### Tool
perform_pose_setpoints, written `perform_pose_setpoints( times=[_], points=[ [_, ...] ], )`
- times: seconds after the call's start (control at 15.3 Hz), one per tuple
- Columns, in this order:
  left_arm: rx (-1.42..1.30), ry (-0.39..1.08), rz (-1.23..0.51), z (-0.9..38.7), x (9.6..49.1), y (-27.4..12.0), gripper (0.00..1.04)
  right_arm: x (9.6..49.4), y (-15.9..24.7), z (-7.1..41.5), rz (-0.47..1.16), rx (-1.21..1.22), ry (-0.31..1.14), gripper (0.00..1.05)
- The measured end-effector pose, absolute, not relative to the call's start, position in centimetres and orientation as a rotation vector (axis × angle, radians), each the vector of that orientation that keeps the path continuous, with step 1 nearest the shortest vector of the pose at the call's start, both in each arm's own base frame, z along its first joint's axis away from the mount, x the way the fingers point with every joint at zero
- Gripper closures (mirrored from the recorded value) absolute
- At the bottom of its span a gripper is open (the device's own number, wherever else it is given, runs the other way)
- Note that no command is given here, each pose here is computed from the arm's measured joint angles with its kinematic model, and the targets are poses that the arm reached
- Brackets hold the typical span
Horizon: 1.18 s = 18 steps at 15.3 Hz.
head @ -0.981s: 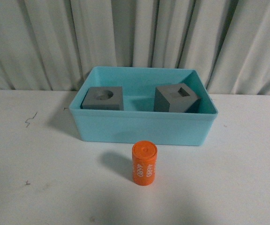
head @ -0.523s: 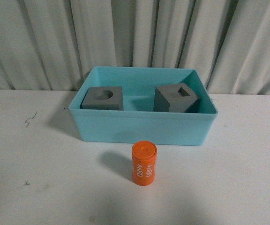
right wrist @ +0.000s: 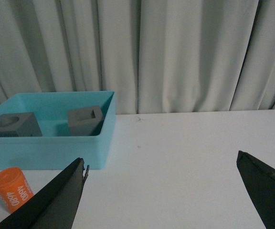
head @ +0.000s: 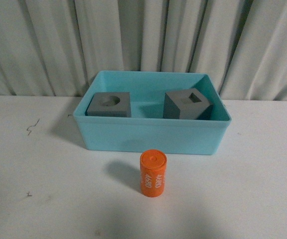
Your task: Place gray and orange parts in blue box
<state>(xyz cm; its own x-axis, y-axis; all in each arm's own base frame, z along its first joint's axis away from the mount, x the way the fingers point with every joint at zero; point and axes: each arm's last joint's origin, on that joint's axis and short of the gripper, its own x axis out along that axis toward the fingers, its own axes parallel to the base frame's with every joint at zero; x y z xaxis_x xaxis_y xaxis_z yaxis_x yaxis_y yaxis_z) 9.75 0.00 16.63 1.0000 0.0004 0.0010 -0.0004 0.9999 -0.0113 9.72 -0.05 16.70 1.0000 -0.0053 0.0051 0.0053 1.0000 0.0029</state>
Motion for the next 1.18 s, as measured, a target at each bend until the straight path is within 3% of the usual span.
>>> perform_pose_setpoints(
  times=[0.26,0.33,0.78,0.85,1.05,1.11,1.18],
  points=[
    [-0.011,-0.001,0.000,16.6,9.7,0.0,1.03,9.7,-0.1,16.7,-0.005,0.003,-0.005,0.06],
    [-0.012,-0.001,0.000,16.6,9.7,0.0,0.95,9.7,-0.1,16.7,-0.005,0.003,-0.005,0.06],
    [-0.011,-0.001,0.001,16.6,9.7,0.0,0.10,9.7,-0.1,16.7,-0.005,0.003,-0.005,0.06],
    [-0.010,-0.001,0.000,16.6,9.7,0.0,0.05,9.7,-0.1,16.7,-0.005,0.003,-0.005,0.06],
    [-0.010,-0.001,0.000,16.6,9.7,0.0,0.07,9.7,-0.1,16.5,-0.015,0.013,0.025,0.06],
    [-0.010,0.000,0.002,16.6,9.7,0.0,0.07,9.9,-0.4,16.6,-0.084,0.078,0.254,0.06],
    [-0.010,-0.001,-0.002,16.6,9.7,0.0,0.07,10.9,-1.5,17.1,-0.150,0.136,0.366,0.06]
  ],
)
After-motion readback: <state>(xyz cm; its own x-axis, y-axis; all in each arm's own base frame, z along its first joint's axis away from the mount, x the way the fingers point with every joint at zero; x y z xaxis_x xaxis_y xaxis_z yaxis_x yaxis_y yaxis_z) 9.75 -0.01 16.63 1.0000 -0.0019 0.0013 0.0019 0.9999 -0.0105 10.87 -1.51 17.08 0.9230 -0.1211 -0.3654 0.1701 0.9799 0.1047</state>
